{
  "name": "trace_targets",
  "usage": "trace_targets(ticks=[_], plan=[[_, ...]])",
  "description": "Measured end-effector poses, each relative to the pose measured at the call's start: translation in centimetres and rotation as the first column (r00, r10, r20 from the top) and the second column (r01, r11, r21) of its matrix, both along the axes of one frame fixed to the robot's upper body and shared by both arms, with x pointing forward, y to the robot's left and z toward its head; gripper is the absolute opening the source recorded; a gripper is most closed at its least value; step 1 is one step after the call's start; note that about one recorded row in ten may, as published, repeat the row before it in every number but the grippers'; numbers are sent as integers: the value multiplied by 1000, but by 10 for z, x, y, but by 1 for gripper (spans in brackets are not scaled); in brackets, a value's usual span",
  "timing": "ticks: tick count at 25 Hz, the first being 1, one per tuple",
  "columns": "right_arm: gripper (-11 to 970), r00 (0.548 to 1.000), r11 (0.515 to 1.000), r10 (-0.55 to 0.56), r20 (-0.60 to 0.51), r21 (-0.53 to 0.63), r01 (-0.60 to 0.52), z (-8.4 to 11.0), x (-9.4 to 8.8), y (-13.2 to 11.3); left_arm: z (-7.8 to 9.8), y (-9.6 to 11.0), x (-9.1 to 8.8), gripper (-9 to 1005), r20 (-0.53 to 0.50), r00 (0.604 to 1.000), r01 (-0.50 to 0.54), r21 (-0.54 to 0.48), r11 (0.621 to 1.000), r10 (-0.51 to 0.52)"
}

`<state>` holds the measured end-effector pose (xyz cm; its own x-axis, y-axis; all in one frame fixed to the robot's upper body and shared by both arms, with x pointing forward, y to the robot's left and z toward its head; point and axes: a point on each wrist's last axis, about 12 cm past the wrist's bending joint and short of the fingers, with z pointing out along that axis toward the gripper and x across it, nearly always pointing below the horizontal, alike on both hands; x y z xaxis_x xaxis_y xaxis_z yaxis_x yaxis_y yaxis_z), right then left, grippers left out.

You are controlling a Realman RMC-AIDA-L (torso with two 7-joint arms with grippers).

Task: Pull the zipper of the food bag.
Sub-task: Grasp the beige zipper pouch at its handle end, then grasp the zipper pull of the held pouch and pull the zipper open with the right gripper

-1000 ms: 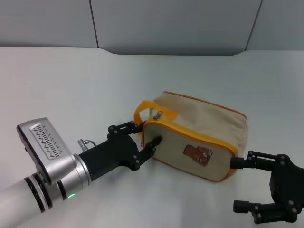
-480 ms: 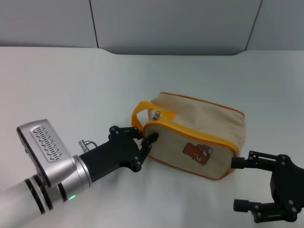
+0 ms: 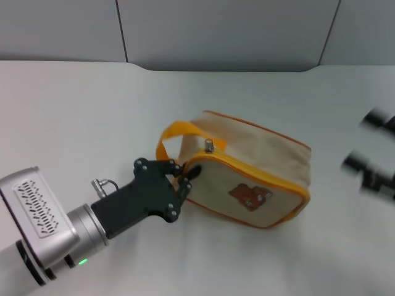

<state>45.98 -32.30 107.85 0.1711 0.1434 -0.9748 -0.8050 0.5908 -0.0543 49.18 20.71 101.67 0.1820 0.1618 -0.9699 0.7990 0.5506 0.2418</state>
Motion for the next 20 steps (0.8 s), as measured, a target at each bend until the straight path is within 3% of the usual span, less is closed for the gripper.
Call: trace_targets(ticks=[1, 2, 3, 6, 7, 8, 12, 17, 20], plan=[[845, 996, 997, -75, 47, 17, 74, -2, 0, 1, 2, 2, 2, 77, 20, 1000, 0, 3, 1000, 0], [845, 966, 976, -216, 143, 38, 213, -10, 1, 8, 6, 5, 5, 72, 58, 998, 2, 6, 1000, -3], [845, 966, 976, -216, 143, 38, 213, -10, 1, 8, 6, 5, 5, 67, 58, 998, 2, 6, 1000, -3], [845, 892, 928, -358, 277, 4, 372, -24, 2, 30, 14, 10, 11, 62, 111, 994, 11, 6, 1000, -11], [845, 838, 892, -390, 381, -68, 446, -32, 2, 51, 17, 12, 12, 63, 137, 990, 18, 7, 1000, -18], [845, 838, 892, -390, 381, -68, 446, -32, 2, 51, 20, 13, 13, 63, 154, 988, 27, 4, 1000, -27], [845, 767, 824, -319, 557, -237, 515, -45, 2, 100, 30, 16, 18, 62, 235, 970, 63, 15, 998, -65], [845, 744, 768, -225, 629, -355, 533, -51, 7, 128, 38, 16, 24, 62, 293, 952, 78, 37, 996, -86], [845, 743, 764, -196, 640, -376, 525, -51, 8, 135, 39, 15, 25, 63, 296, 951, 82, 37, 996, -89]])
